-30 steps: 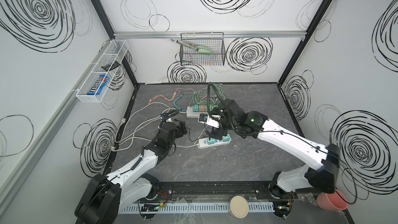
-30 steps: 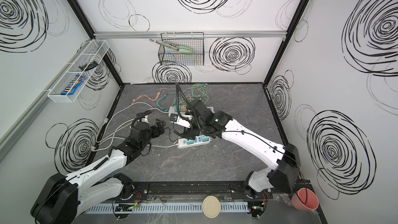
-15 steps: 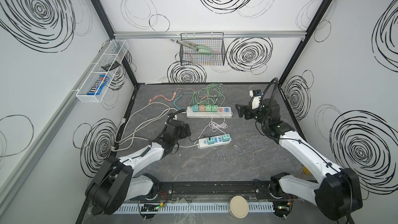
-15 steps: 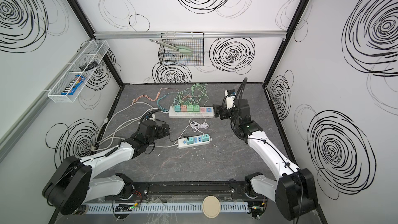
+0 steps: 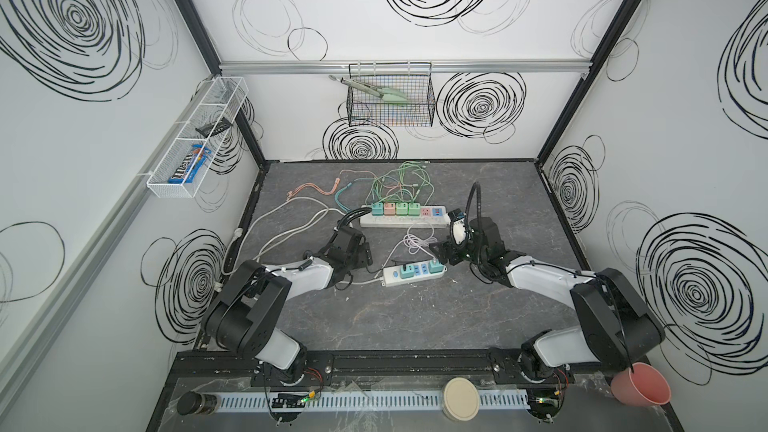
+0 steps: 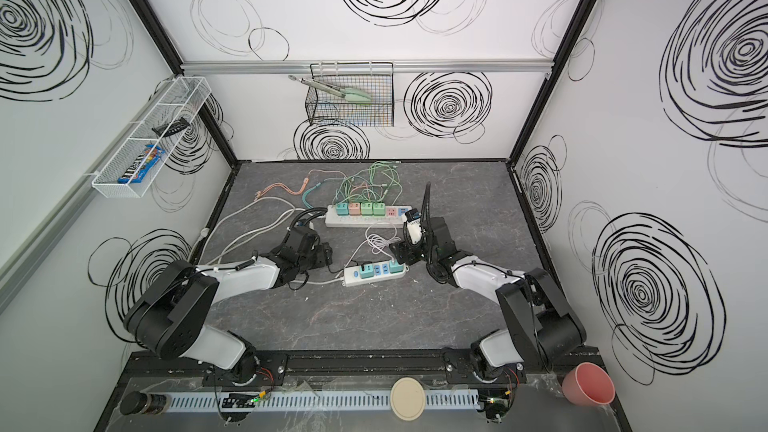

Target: Insert the plug

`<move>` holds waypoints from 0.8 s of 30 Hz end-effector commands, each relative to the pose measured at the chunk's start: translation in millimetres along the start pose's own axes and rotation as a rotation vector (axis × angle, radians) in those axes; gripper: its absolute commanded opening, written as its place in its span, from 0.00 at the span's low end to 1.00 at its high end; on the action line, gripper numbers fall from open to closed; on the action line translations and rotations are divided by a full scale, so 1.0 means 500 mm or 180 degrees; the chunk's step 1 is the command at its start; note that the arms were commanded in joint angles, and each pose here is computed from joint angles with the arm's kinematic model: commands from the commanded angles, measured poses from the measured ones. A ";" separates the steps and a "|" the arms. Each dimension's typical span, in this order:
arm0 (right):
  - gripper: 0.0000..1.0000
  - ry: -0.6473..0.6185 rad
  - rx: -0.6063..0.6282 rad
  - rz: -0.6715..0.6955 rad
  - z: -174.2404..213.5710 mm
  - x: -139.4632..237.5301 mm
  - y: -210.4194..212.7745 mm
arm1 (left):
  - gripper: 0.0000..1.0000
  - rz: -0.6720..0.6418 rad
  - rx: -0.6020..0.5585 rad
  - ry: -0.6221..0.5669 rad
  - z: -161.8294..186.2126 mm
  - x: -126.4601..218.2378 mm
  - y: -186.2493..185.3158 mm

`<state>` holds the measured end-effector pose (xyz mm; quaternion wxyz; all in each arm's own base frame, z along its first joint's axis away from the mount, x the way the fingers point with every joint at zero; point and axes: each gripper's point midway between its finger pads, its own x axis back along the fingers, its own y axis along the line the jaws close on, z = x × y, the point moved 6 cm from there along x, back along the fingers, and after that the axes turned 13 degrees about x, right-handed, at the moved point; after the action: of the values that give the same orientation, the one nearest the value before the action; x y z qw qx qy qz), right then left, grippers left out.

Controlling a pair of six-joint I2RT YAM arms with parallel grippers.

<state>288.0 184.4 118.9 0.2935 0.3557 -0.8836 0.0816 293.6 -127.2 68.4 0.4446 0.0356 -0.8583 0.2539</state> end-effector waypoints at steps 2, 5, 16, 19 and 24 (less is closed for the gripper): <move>0.79 -0.0188 0.0115 0.0316 -0.040 -0.042 -0.015 | 0.70 0.0075 0.0081 -0.0033 -0.023 -0.016 -0.016; 0.76 -0.0260 -0.0041 0.0469 -0.054 -0.071 -0.034 | 0.61 0.0060 0.0112 -0.0044 -0.031 -0.023 -0.011; 0.05 -0.0700 0.0085 0.1126 -0.141 -0.001 -0.064 | 0.06 0.0151 0.0193 -0.0200 -0.071 0.025 0.004; 0.00 -0.0821 0.0251 0.1419 -0.165 0.061 -0.081 | 0.00 0.0197 0.0248 -0.0340 -0.082 0.053 0.010; 0.00 -0.0838 0.0136 0.2161 -0.178 0.156 -0.142 | 0.00 0.0255 0.0345 -0.0560 -0.101 0.089 0.022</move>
<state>334.2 149.3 232.8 0.1065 0.1433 -0.9775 0.1125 302.6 -96.3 118.4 0.3744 0.0326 -0.8742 0.3074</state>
